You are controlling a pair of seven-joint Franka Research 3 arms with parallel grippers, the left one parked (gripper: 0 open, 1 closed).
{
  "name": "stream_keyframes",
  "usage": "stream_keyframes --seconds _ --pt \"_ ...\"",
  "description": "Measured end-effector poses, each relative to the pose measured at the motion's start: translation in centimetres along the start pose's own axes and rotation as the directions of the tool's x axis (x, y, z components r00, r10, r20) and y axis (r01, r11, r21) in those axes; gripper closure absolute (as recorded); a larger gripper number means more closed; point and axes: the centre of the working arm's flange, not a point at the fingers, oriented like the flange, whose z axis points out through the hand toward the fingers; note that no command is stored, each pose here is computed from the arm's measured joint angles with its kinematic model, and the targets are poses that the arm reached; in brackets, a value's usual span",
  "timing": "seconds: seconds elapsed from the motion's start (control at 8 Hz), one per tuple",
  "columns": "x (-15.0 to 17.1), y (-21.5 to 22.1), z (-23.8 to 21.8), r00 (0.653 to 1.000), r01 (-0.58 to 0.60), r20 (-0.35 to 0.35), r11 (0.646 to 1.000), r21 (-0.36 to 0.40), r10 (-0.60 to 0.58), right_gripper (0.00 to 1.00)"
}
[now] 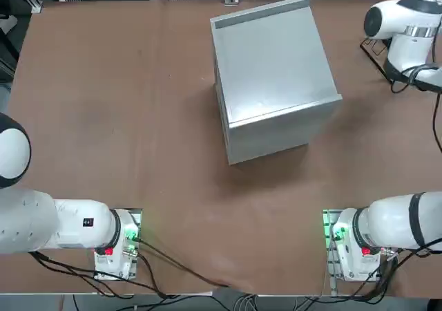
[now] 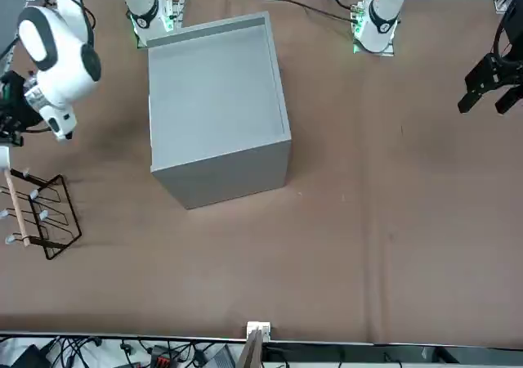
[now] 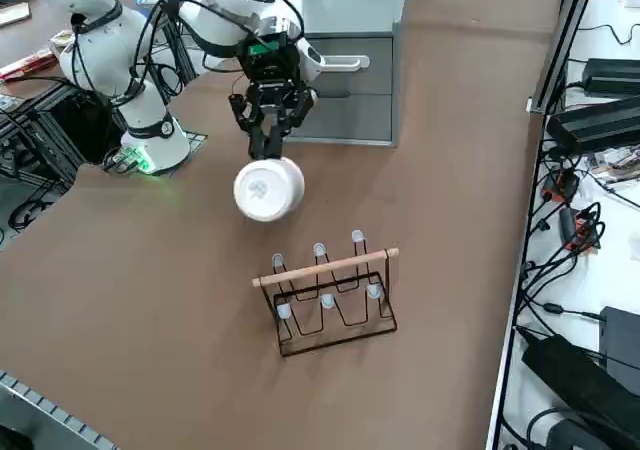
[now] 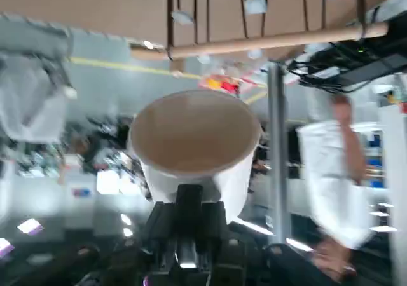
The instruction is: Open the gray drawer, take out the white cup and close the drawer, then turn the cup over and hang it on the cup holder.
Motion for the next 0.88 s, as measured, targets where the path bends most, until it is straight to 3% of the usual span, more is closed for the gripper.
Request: stream_keyframes --seconds 0.38,0.88 --pt "3.6 1.7 -0.6 0.984 0.13 0.131 0.987 -0.089 -0.118 0.81" --pt "8.1 3.2 -1.2 0.96 0.129 0.264 0.982 -0.139 -0.088 0.81"
